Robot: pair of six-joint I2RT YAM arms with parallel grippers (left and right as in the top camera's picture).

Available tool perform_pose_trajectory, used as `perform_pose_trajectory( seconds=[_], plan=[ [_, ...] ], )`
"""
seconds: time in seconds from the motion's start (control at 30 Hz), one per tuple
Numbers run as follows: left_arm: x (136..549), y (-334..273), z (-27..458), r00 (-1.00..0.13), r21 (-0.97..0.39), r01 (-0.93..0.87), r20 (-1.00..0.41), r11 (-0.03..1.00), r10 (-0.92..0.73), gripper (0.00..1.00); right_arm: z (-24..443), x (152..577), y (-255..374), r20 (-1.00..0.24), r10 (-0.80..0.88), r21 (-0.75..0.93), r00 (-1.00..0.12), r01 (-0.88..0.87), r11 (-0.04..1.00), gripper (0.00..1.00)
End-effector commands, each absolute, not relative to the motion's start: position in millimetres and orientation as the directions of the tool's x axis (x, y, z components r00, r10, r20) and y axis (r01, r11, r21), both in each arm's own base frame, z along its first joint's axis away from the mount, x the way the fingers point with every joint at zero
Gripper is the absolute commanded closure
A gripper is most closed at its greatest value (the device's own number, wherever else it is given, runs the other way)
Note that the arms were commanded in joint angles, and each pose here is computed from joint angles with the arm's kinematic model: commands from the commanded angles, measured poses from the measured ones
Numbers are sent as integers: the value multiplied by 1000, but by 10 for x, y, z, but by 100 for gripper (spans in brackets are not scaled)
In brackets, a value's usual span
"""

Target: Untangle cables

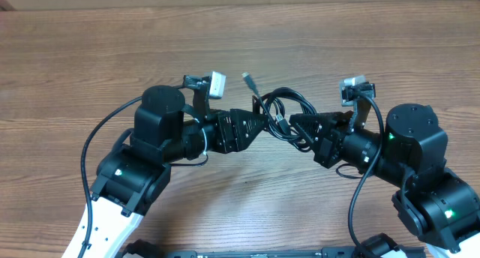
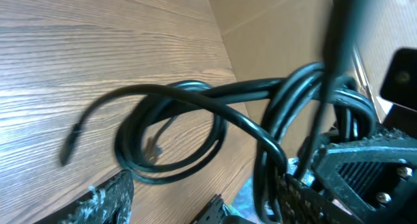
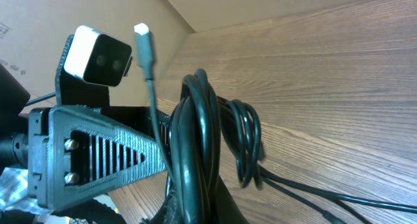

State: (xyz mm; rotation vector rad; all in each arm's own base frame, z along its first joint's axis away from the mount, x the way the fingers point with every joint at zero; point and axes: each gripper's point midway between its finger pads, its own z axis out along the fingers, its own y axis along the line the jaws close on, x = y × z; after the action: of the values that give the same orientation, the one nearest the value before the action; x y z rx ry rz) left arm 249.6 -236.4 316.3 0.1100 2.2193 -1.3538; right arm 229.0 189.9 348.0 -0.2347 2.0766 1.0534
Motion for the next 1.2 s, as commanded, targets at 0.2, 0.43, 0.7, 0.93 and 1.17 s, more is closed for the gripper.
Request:
perform_pose_trajectory(
  seconds=[0.2, 0.43, 0.7, 0.93, 1.17],
  plan=[
    [2391, -2569, 3259, -844, -796, 394, -511, 459, -161, 30, 3631, 2248, 1933, -738, 169, 600, -653, -520, 608, 96],
    [2395, -2574, 3248, -846, -797, 392, -508, 460, -160, 51, 3631, 2249, 1932, -738, 170, 600, -653, -519, 609, 96],
    [2385, -2580, 3253, -852, -804, 385, -499, 453, -160, 96, 3630, 2249, 1934, -738, 169, 600, -654, -520, 608, 96],
    [2389, -2583, 3265, -855, -811, 376, -490, 448, -169, 96, 3623, 2247, 1932, -736, 168, 601, -656, -518, 609, 94],
    [2404, -2570, 3263, -857, -815, 366, -483, 449, -178, 96, 3551, 2297, 1862, -731, 180, 590, -659, -476, 652, 17]
  ],
)
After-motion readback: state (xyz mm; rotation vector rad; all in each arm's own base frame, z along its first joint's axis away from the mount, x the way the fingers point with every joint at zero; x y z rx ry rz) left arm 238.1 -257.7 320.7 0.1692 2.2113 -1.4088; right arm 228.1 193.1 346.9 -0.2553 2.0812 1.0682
